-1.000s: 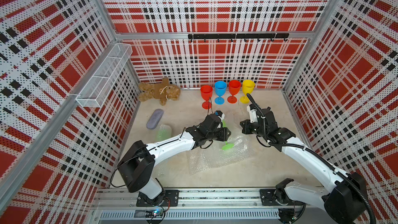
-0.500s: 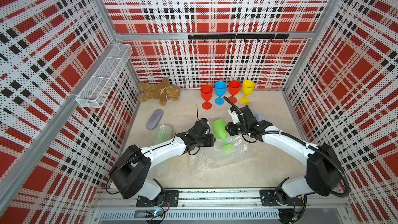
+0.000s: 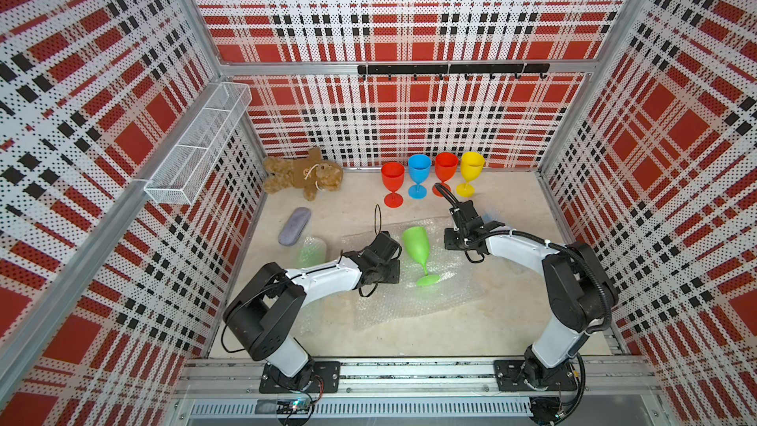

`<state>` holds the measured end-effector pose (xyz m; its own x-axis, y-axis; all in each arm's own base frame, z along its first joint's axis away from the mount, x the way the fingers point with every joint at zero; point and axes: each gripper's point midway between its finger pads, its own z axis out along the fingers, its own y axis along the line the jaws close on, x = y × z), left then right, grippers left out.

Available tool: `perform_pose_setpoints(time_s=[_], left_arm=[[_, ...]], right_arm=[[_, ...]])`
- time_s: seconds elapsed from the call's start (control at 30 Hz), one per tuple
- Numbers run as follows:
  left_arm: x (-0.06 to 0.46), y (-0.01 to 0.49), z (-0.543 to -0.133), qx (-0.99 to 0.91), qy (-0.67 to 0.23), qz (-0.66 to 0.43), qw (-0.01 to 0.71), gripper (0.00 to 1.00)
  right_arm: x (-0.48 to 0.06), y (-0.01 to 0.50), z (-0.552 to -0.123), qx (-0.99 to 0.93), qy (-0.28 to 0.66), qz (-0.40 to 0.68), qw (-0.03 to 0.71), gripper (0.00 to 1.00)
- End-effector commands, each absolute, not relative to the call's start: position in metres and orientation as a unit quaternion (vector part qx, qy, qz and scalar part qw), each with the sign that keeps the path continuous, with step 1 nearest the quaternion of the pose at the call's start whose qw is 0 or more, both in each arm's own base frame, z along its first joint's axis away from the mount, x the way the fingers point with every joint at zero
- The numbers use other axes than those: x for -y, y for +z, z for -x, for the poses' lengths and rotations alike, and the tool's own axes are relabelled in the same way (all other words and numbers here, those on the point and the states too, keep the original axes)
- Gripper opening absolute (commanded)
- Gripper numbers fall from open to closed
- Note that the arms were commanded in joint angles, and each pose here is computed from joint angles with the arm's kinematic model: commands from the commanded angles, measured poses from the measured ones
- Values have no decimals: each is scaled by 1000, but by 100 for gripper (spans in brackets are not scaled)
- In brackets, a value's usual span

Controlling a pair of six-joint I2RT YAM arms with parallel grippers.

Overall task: Unpack wine glasses from bubble wrap
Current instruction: Unwrap the bubble wrap, then pick up the wine glass from the bubble wrap.

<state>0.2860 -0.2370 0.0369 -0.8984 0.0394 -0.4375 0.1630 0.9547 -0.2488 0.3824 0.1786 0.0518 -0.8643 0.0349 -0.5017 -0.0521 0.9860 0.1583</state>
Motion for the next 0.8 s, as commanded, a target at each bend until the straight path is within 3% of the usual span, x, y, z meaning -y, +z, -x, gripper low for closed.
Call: perform_pose_setpoints(time_s=[0.0,0.27,0.67,0.77], left_arm=[[229,28,-293,-969,-103,-57,216,52],[224,39,-307,-968,-90,-51,229,51],[227,146,-317,-925,-196,-32,322,70],[213,173,-320,-910,-192,-28,365,70]], right_arm=[[-178,34,-370,-966,88,-8,241,21],[-173,43,-344,-965,114,-31,233,25],[-185,173,-365,-942,114,56,312,72],[-216,189,-356,-939,159,110,284,76]])
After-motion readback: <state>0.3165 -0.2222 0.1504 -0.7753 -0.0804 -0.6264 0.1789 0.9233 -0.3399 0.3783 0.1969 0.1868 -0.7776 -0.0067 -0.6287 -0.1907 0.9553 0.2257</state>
